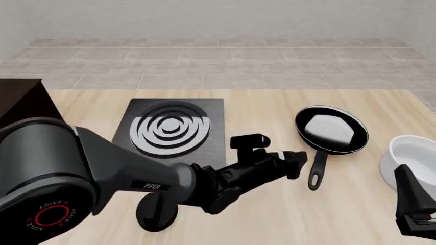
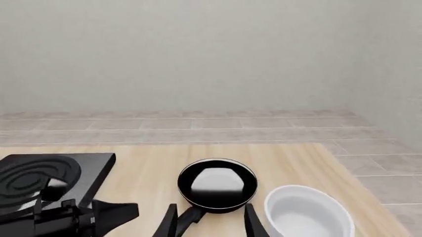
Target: Put the frying pan on top of the cabinet.
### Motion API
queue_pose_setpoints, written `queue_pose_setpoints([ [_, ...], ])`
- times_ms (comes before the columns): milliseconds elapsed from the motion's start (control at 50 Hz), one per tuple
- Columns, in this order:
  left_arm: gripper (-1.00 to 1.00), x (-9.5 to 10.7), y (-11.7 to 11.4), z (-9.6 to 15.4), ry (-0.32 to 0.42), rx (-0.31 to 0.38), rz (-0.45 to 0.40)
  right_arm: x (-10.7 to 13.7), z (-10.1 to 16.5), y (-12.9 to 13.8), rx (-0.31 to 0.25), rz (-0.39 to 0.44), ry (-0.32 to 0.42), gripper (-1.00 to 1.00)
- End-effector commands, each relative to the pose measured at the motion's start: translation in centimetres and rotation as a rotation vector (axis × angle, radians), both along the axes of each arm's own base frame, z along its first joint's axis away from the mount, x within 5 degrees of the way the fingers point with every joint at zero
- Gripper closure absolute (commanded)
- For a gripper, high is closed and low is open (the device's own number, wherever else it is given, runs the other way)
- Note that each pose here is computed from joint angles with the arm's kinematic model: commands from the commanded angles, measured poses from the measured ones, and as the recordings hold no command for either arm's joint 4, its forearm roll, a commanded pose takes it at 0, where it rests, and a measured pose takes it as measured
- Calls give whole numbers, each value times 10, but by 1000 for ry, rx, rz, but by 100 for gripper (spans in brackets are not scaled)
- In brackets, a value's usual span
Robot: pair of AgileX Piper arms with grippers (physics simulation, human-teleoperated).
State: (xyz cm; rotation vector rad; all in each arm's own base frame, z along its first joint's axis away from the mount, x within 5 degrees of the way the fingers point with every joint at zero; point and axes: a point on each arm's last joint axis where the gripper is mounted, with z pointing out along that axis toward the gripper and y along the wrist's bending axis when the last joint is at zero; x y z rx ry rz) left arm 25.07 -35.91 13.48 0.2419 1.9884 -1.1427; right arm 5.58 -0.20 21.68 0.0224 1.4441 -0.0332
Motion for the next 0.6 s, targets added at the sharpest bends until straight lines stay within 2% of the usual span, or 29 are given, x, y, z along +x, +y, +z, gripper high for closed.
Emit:
queue_pose_setpoints([
  [20, -100, 3, -10, -9, 12, -1, -4, 0, 0, 0, 5, -2, 1, -100],
  [600, -100, 2, -31, -28, 51, 1, -22, 0, 0, -1, 14, -9, -1, -100],
])
